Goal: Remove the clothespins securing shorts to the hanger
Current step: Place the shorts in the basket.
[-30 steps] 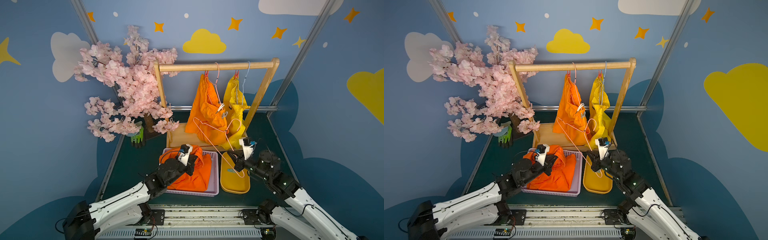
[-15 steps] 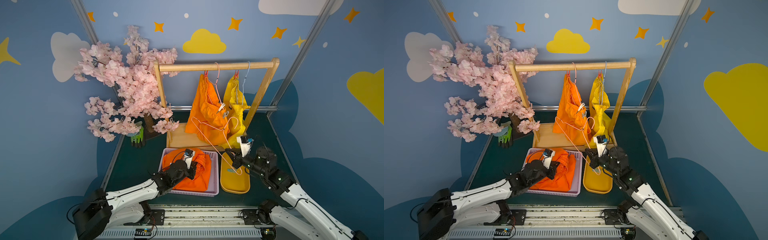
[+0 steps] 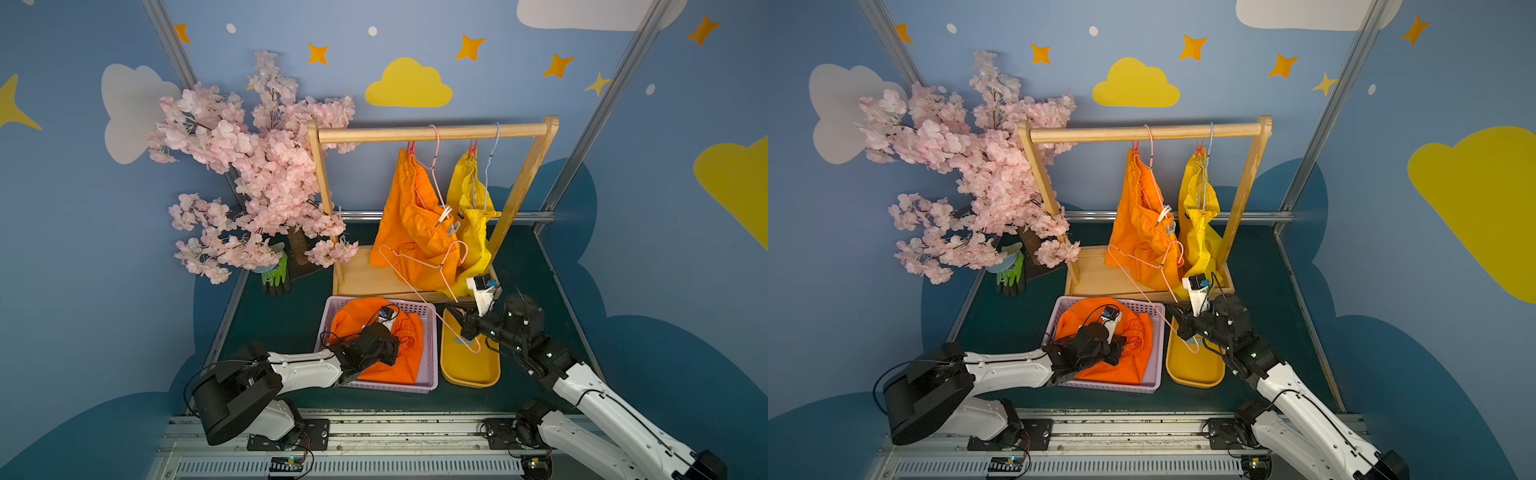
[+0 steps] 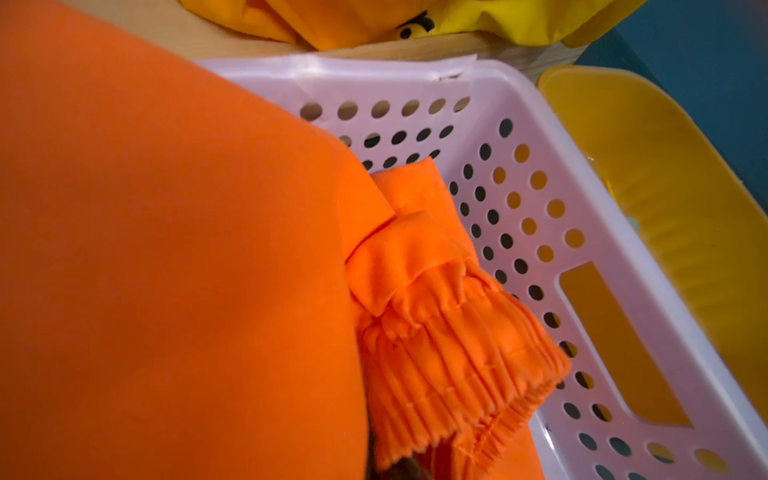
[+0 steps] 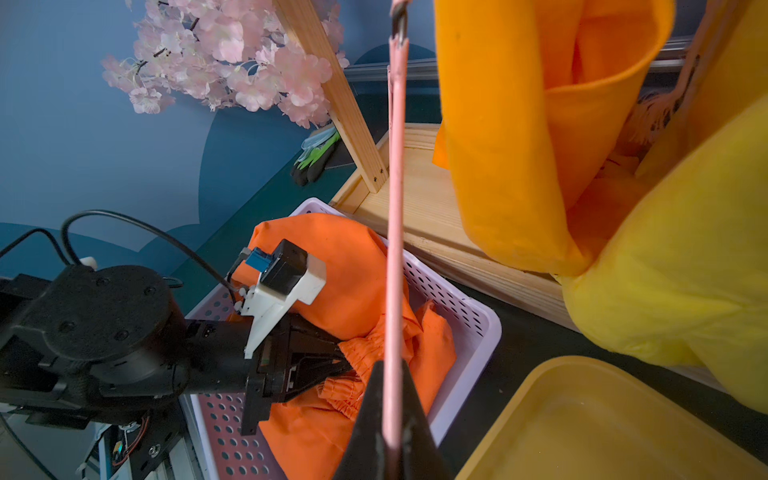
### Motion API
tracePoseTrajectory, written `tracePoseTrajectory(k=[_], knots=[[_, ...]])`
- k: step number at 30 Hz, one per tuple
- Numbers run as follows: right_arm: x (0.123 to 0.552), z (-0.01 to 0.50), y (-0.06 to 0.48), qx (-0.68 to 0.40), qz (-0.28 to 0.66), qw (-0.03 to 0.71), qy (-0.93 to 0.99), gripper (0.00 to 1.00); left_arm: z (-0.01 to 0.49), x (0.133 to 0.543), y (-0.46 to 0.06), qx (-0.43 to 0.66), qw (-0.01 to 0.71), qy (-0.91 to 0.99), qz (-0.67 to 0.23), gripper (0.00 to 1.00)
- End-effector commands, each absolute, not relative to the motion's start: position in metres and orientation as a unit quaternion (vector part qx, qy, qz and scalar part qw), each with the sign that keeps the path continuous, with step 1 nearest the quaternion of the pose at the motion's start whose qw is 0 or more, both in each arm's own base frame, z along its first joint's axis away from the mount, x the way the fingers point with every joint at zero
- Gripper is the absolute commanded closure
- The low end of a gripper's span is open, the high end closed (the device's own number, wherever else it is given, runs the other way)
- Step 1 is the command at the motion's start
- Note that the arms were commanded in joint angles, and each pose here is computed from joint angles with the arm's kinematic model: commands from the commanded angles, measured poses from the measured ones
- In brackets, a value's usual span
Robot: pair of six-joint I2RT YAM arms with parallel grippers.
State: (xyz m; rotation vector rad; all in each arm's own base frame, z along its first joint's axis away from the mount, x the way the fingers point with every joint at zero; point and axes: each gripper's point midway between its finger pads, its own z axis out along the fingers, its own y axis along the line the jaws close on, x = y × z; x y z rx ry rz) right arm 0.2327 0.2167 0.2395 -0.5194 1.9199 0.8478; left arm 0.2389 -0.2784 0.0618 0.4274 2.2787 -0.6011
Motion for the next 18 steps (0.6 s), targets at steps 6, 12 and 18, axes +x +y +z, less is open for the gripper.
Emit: tracePoseTrajectory(k=[6,12,18], knots=[[0.217,0.259,0.209,-0.25,0.339,0.489,0.764,1.0,0.134,0.237,-0.284,0.21,0.4,0.862,-0.23,0.0],[0.197,0.277,0.208,-0.292,0.345,0.489,0.746,1.0,0.203,0.215,-0.284,0.263,0.467,0.791,-0.294,0.0],[0.191,0.296,0.209,-0.303,0.359,0.529,0.707,1.0,0.265,0.192,-0.264,0.3,0.582,0.68,-0.33,0.0]])
